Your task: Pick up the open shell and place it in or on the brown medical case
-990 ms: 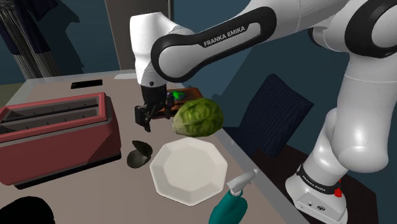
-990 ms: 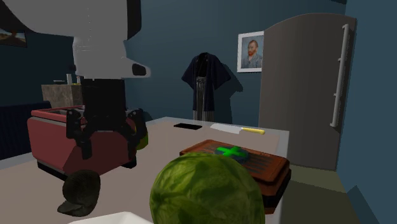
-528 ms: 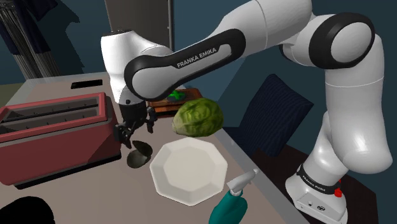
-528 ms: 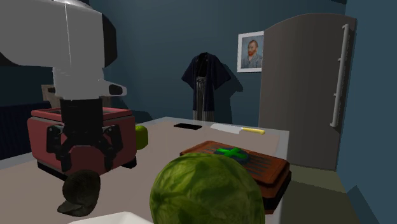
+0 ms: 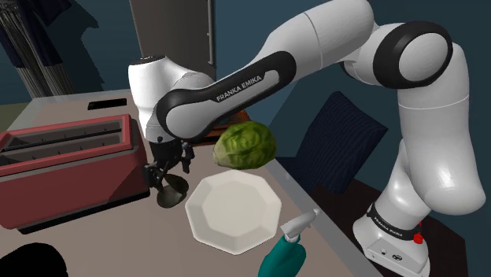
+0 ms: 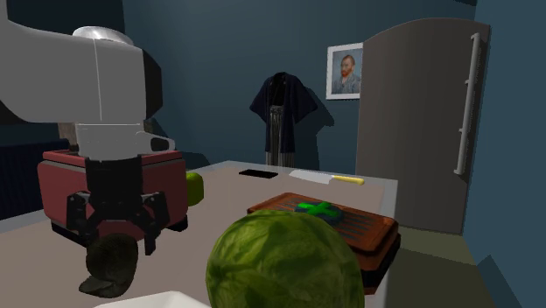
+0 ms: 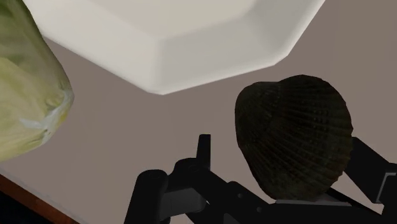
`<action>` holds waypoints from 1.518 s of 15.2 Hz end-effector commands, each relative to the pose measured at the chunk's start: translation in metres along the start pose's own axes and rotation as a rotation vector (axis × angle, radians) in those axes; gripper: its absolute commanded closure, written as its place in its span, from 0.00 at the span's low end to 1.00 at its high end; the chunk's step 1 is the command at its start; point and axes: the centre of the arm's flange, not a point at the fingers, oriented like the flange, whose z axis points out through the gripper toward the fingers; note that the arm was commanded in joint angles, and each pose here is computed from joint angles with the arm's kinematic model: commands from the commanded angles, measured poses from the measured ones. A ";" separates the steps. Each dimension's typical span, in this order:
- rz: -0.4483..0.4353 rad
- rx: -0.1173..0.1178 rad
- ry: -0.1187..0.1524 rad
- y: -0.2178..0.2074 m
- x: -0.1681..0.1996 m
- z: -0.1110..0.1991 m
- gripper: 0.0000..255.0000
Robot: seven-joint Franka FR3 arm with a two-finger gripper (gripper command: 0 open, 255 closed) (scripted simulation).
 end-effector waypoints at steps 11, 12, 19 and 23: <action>0.000 0.000 0.000 0.000 0.000 0.000 1.00; 0.000 0.000 0.000 0.000 0.000 0.001 1.00; 0.000 0.000 0.000 0.000 0.000 -0.015 1.00; 0.000 0.000 0.000 0.000 -0.001 -0.036 1.00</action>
